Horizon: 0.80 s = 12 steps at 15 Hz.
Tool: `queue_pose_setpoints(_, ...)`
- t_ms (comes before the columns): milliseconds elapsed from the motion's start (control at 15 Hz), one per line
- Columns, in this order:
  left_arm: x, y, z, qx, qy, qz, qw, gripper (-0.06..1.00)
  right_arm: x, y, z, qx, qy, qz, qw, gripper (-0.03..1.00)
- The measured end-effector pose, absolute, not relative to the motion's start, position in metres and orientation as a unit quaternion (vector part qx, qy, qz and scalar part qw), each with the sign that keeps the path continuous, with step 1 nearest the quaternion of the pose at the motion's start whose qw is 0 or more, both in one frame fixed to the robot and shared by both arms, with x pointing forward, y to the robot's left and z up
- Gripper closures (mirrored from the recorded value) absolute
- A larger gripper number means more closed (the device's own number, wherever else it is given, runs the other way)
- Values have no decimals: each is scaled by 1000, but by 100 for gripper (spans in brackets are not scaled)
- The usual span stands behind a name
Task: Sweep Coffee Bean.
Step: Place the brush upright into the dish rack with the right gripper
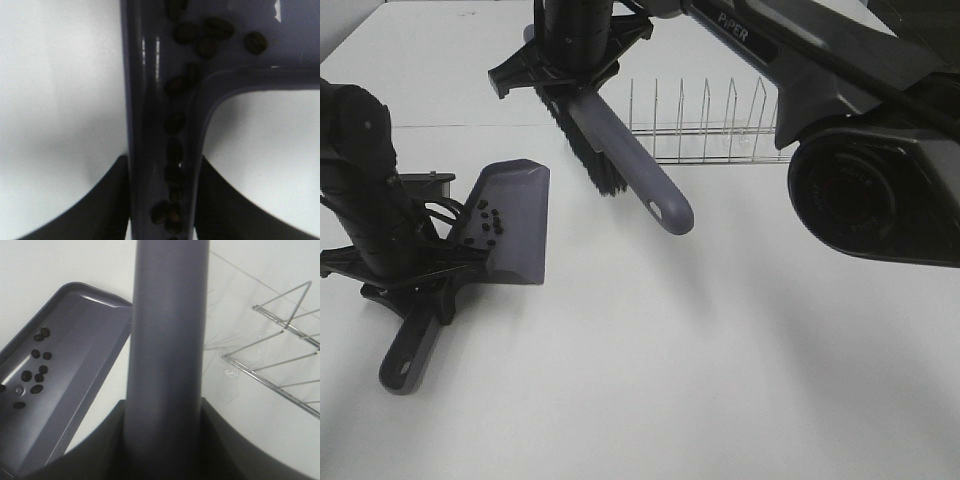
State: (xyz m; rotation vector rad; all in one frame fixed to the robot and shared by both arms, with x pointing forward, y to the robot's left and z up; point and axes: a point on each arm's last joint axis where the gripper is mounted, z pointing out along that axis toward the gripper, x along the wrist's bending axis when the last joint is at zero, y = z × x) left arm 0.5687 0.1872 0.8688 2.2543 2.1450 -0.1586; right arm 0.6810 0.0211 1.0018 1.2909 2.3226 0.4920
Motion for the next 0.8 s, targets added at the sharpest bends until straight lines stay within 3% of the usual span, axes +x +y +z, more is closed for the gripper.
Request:
queue_pose_setpoints(200, 569, 187, 869, 723, 689, -51, 13, 62, 695, -10, 1026, 492, 819, 186, 232, 69)
queue_pose_setpoints(533, 569, 187, 869, 723, 689, -51, 13, 62, 725, -104, 1080, 554, 761, 210, 263, 69)
queue_pose_setpoints(800, 569, 187, 869, 723, 689, -51, 13, 62, 735, -185, 1085, 606, 734, 161, 262, 69)
